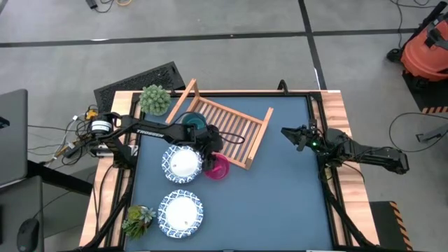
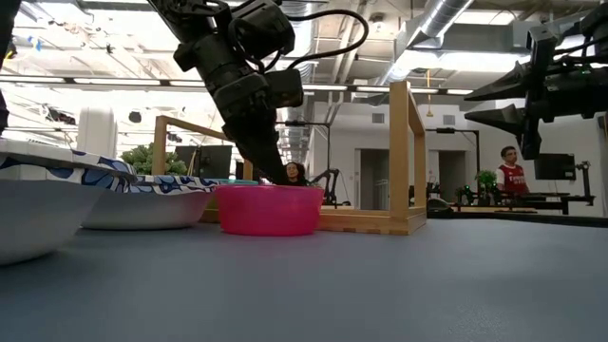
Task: Place and stack bowls onto a shelf
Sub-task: Stack the small red bowl on top of the small blue bowl on the shelf
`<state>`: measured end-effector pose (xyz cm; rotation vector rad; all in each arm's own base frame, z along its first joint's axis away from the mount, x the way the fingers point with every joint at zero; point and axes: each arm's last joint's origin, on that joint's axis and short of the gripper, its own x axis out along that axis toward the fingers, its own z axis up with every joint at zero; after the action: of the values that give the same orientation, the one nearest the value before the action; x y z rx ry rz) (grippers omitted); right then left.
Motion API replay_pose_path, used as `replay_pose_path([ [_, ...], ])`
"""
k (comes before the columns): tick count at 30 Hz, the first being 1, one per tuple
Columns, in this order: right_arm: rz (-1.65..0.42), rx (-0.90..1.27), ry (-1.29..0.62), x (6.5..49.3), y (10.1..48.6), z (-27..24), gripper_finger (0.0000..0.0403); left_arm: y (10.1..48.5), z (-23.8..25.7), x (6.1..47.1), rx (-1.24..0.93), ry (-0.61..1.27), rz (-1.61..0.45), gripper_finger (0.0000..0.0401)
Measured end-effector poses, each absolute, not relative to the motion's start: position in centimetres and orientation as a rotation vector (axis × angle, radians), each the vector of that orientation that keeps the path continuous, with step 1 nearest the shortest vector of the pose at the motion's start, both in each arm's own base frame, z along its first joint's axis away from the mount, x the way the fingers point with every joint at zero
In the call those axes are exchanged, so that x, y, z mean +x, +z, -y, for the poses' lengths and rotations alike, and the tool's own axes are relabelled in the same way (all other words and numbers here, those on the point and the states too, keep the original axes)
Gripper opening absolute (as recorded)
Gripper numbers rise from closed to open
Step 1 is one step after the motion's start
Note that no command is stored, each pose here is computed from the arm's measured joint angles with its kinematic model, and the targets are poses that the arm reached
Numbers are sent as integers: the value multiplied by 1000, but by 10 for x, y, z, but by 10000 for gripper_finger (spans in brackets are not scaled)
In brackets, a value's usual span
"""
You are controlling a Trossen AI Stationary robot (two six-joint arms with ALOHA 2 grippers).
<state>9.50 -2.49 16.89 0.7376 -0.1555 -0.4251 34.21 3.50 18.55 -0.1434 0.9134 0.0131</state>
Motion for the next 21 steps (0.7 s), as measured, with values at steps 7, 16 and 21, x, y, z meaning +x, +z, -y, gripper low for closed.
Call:
replay_pose_path([
  [7, 155, 738, -425, 95, 169, 25, 171, 186, -35, 342, -125, -3, -913, 165],
  [16, 156, 738, -425, 95, 169, 25, 171, 170, -43, 345, -224, -35, -953, 165],
  [21, 156, 738, -426, 95, 169, 25, 171, 171, -45, 346, -225, -14, -943, 157],
])
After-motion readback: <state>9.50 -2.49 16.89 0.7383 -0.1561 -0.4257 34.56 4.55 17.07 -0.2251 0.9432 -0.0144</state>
